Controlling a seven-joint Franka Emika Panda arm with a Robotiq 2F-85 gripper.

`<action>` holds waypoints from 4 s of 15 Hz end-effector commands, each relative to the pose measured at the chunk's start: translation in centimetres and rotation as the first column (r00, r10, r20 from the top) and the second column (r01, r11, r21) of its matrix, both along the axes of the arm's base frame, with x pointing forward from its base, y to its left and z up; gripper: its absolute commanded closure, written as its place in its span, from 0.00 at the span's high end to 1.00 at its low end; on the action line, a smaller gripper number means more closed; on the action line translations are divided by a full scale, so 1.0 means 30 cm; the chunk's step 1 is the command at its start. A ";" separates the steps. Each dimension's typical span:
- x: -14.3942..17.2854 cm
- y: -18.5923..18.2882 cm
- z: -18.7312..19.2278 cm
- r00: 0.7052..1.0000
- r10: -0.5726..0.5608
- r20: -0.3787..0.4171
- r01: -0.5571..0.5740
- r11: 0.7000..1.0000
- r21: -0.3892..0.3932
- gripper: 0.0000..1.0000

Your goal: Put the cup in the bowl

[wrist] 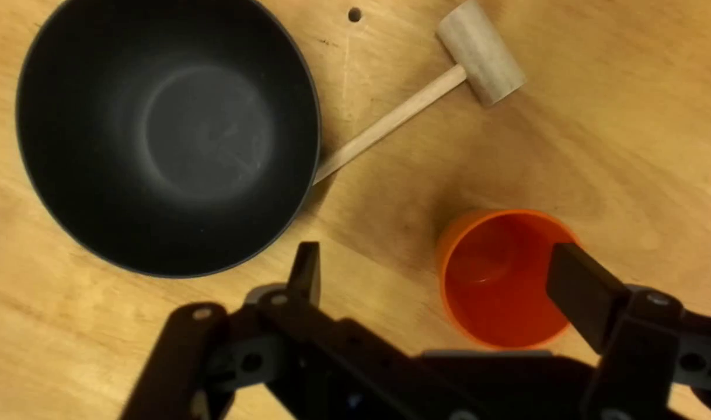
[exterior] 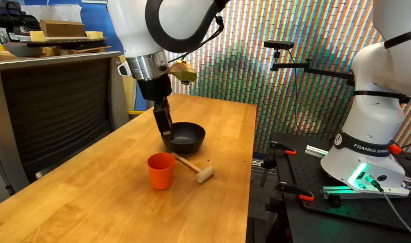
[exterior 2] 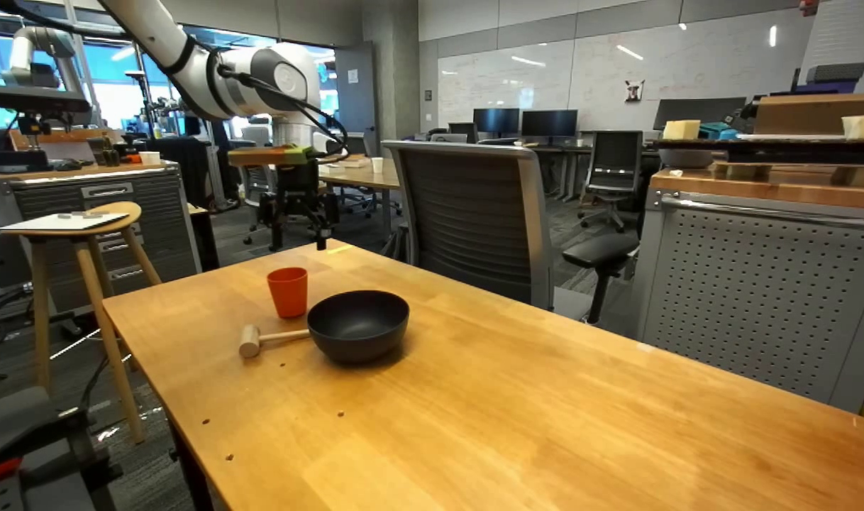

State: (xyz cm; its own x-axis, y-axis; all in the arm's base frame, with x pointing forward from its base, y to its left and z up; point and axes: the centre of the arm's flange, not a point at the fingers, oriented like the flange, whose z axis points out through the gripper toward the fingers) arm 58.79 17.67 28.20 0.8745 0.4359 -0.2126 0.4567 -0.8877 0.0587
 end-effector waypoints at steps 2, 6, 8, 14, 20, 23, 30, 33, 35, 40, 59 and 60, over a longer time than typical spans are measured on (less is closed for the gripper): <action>0.137 -0.003 -0.054 0.999 -0.033 -0.035 0.032 0.999 -0.020 1.00; 0.155 -0.003 -0.138 0.995 -0.048 -0.090 0.048 0.999 -0.002 1.00; 0.160 0.005 -0.177 0.992 -0.058 -0.112 0.059 0.998 0.010 1.00; 0.130 0.020 -0.297 0.978 -0.104 -0.180 0.115 0.992 0.052 0.74; 0.117 0.016 -0.298 0.973 -0.127 -0.194 0.145 0.986 0.081 0.26; 0.115 0.006 -0.274 0.973 -0.135 -0.190 0.154 0.984 0.092 0.04; 0.082 -0.091 -0.067 0.977 -0.192 -0.092 0.201 0.975 0.100 0.01; 0.062 -0.219 0.117 0.949 -0.314 0.029 0.312 0.948 0.065 0.01; 0.042 -0.330 0.211 0.915 -0.395 0.082 0.393 0.919 0.042 0.01; -0.024 -0.537 0.186 0.815 -0.570 0.105 0.576 0.817 -0.025 0.01; -0.026 -0.568 -0.070 0.797 -0.602 0.048 0.602 0.798 0.002 0.69; -0.036 -0.535 -0.001 0.817 -0.571 0.081 0.572 0.820 0.018 0.77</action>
State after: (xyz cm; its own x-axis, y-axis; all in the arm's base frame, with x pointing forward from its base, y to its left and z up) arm 58.67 -0.82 22.27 0.9477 -0.2343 -0.2169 -0.2156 -0.9707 0.1065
